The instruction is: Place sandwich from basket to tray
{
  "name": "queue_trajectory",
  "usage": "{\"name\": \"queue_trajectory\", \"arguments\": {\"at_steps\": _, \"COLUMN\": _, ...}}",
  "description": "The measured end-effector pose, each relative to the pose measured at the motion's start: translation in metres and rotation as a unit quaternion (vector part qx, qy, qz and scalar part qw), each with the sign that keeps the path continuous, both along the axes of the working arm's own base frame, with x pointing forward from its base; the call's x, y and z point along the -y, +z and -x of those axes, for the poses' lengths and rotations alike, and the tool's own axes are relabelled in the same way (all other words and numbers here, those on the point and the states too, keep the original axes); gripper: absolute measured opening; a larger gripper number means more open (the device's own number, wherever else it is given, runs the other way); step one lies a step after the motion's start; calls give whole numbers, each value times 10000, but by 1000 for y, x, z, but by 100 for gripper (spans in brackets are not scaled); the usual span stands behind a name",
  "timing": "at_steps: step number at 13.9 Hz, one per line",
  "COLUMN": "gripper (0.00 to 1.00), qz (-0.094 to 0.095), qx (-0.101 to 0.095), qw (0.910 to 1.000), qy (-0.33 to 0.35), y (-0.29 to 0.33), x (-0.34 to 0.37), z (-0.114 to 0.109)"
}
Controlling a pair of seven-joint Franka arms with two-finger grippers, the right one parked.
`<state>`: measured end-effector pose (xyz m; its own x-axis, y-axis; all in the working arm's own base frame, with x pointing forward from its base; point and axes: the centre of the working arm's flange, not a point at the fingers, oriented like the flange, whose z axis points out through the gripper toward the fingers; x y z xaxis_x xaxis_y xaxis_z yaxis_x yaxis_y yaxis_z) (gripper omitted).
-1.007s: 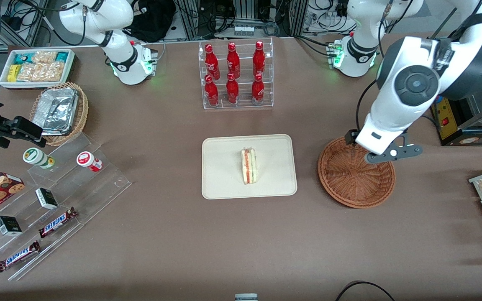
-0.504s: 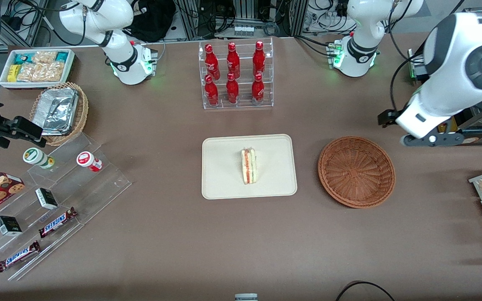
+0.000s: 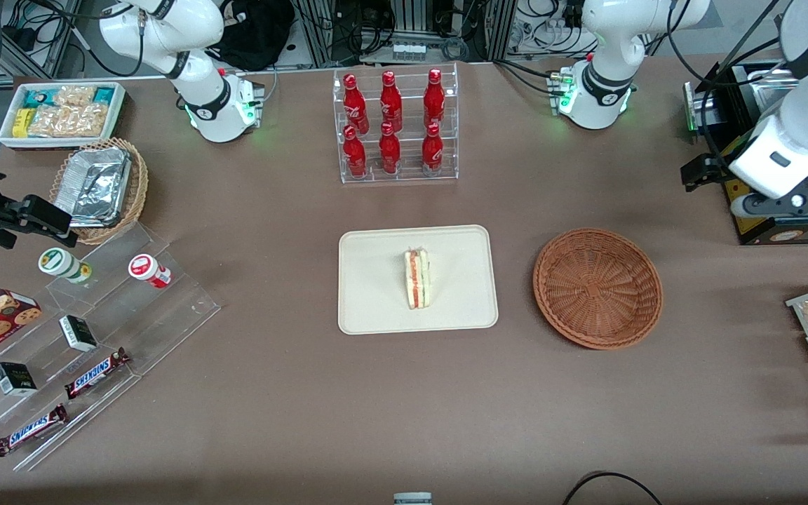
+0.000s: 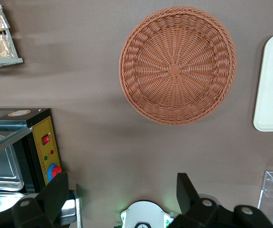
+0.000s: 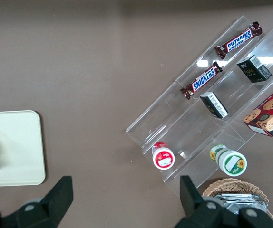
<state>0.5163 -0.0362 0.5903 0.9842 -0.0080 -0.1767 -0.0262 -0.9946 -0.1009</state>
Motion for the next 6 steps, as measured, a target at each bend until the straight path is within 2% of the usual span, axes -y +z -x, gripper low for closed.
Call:
{"name": "queue_trajectory", "arguments": {"at_steps": 2, "gripper": 100, "qz": 185, "qx": 17, "qw": 9998, "qy": -47, "y": 6, "x": -5, "z": 0}}
{"name": "queue_trajectory", "arguments": {"at_steps": 4, "gripper": 100, "qz": 506, "qx": 21, "qw": 9987, "qy": 18, "y": 8, "x": -11, "z": -1}}
{"name": "queue_trajectory", "arguments": {"at_steps": 6, "gripper": 100, "qz": 603, "qx": 72, "qw": 9981, "qy": 48, "y": 12, "x": -14, "z": -2}}
